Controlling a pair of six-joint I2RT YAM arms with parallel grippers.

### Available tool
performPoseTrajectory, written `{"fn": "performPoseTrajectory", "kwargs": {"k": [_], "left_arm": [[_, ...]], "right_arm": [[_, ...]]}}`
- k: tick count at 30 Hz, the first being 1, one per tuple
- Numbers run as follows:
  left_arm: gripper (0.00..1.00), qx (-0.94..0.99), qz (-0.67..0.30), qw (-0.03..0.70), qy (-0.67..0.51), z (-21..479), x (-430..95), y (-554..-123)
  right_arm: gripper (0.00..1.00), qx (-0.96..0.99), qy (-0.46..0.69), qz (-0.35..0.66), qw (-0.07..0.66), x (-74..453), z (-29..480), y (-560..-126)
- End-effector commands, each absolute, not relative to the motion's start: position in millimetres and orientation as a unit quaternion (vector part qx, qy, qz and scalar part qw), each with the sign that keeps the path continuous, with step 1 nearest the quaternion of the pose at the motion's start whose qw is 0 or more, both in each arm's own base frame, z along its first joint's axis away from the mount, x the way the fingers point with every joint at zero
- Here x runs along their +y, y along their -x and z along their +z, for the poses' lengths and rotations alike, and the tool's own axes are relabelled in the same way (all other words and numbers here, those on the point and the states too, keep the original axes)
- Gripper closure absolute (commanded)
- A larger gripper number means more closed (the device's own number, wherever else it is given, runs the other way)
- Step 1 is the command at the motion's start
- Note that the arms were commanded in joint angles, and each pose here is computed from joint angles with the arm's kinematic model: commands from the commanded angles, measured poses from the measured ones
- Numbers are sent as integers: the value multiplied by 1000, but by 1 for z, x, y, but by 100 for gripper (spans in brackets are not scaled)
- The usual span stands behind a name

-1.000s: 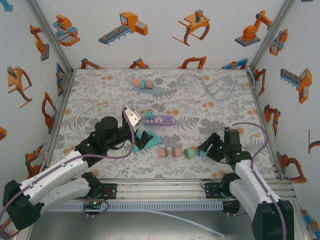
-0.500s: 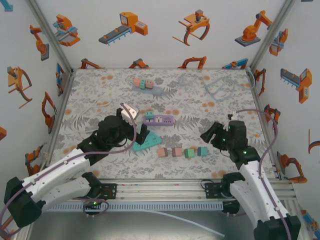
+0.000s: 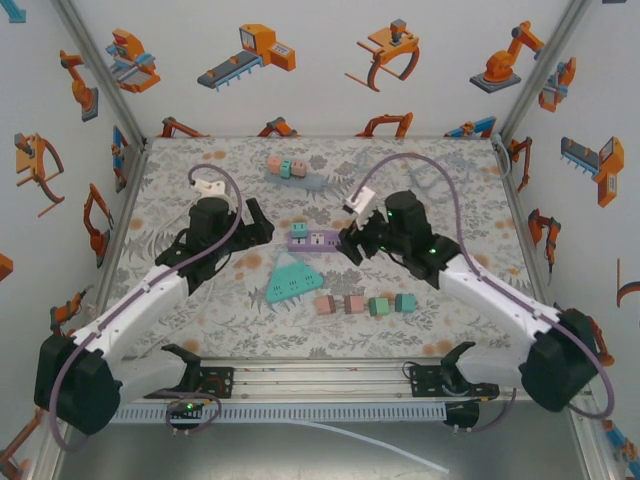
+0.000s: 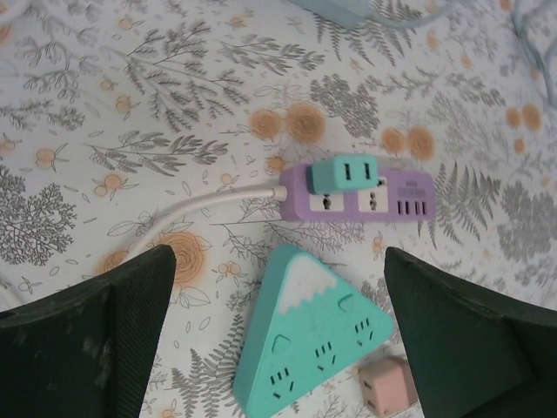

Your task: Pull the plug off the socket

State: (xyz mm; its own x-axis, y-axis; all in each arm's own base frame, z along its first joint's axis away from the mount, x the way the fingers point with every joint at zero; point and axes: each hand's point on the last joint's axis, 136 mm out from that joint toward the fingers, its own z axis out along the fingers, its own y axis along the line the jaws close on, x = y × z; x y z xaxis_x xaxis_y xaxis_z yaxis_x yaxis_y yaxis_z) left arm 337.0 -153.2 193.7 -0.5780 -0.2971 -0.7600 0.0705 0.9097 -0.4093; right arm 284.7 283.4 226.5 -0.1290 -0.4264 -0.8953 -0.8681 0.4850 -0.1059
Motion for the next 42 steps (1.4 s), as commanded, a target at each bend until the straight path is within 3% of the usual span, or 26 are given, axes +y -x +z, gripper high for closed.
{"fn": "performPoseTrajectory", "kwargs": {"k": [1,8,14,20,24,29,36,42], "left_arm": [[3,869,-253,403,135,177,-155,-345],[1,881,-251,377,138,147,-164,-365],[2,892,-240,357,138,126,-169,-375],[20,900,-243,341,123,112,-177,-381],[33,904,-255,322,115,101,-187,-384],[42,904,-277,306,111,93,-200,-389],[47,904,-314,276,89,81,-224,-398],[59,915,-307,247,87,62,-233,-390]], "right_arm": [[35,601,586,189,510,320,235,-291],[29,560,666,175,461,360,190,-325],[30,558,678,217,426,390,154,-351],[35,565,678,254,396,407,126,-362],[43,577,670,267,384,409,112,-367],[57,578,668,279,377,407,106,-367],[65,575,667,294,373,408,104,-364],[73,571,667,301,373,408,105,-363]]}}
